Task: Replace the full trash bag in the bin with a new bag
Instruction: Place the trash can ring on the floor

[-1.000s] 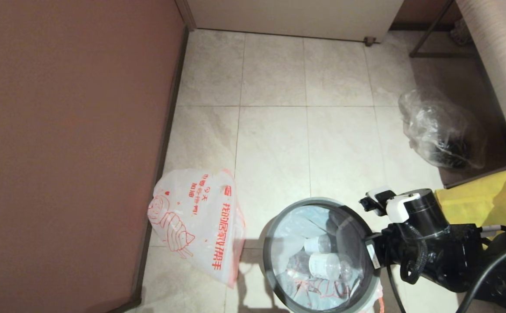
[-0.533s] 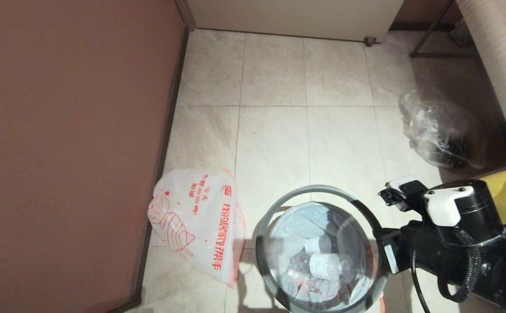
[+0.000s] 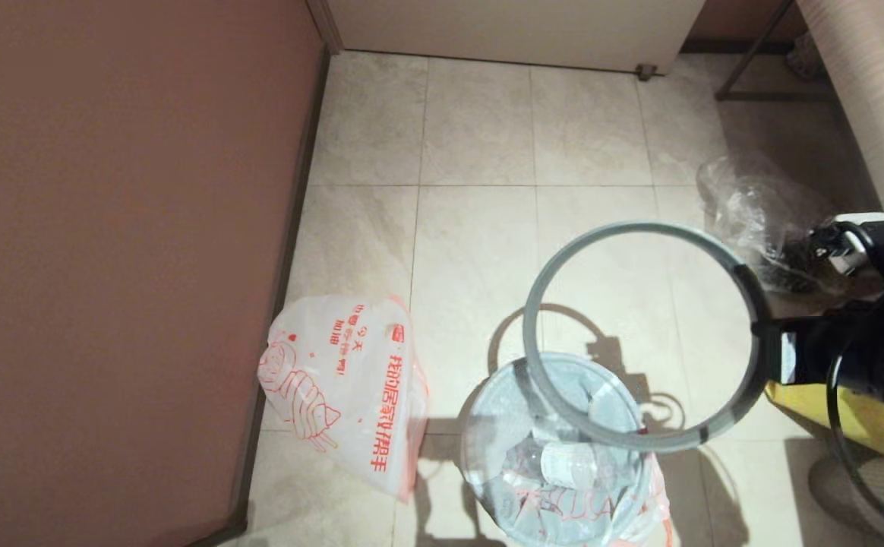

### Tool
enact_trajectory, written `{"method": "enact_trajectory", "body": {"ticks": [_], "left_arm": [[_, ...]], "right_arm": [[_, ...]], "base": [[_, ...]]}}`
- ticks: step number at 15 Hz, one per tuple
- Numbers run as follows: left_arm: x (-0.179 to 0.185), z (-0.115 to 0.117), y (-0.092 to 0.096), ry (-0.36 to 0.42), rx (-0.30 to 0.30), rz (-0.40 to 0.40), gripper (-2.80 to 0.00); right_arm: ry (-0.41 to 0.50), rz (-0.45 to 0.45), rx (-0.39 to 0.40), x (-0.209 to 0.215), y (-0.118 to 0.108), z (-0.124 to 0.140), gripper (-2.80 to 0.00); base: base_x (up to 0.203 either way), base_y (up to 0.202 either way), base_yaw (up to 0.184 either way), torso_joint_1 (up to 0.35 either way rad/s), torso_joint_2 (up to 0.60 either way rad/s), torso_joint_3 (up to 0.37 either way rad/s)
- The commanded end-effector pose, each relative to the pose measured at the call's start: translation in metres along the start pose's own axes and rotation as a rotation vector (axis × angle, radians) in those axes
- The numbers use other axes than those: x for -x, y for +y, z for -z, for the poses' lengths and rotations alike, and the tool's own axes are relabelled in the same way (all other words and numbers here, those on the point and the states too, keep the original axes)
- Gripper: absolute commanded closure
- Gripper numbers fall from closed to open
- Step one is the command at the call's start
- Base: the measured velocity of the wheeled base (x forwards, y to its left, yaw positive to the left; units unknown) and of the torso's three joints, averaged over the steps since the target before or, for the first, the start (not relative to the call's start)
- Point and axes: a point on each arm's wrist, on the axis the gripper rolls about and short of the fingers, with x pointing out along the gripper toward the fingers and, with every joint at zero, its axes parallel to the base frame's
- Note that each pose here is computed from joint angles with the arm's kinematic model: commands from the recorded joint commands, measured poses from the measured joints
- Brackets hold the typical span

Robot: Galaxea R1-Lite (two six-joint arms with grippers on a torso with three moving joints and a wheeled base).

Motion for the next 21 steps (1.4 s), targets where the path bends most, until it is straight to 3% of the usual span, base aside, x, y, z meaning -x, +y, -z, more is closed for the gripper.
{"method": "enact_trajectory", "body": {"ticks": [1, 3, 7, 13, 15, 19, 20, 21], "left_arm": [[0.0, 0.0, 0.0, -0.001, 0.0, -0.001, 0.0], [0.0, 0.0, 0.0, -0.001, 0.0, -0.001, 0.0], [0.0, 0.0, 0.0, -0.001, 0.0, -0.001, 0.0], [0.0, 0.0, 0.0, -0.001, 0.0, -0.001, 0.0], [0.0, 0.0, 0.0, -0.001, 0.0, -0.001, 0.0], [0.0, 0.0, 0.0, -0.001, 0.0, -0.001, 0.0], [0.0, 0.0, 0.0, -0.001, 0.0, -0.001, 0.0], [0.0, 0.0, 0.0, -0.001, 0.0, -0.001, 0.0]], "right_arm": [[0.036, 0.108, -0.039, -0.028, -0.022, -0.006, 0.0], [0.115, 0.186, -0.049, -0.066, -0.051, -0.004, 0.0], [0.294, 0.262, -0.008, -0.147, -0.092, 0.028, 0.0], [0.356, 0.342, 0.0, -0.232, -0.167, 0.056, 0.0], [0.414, 0.331, 0.035, -0.246, -0.17, 0.076, 0.0], [0.512, 0.277, 0.084, -0.27, -0.152, 0.113, 0.0], [0.498, 0.275, 0.081, -0.27, -0.149, 0.112, -2.8], [0.487, 0.275, 0.076, -0.267, -0.148, 0.109, -2.8]], "base": [[0.0, 0.0, 0.0, 0.0, 0.0, 0.0], [0.0, 0.0, 0.0, 0.0, 0.0, 0.0], [0.0, 0.0, 0.0, 0.0, 0.0, 0.0], [0.0, 0.0, 0.0, 0.0, 0.0, 0.0], [0.0, 0.0, 0.0, 0.0, 0.0, 0.0], [0.0, 0.0, 0.0, 0.0, 0.0, 0.0], [0.0, 0.0, 0.0, 0.0, 0.0, 0.0], [0.0, 0.0, 0.0, 0.0, 0.0, 0.0]]}}
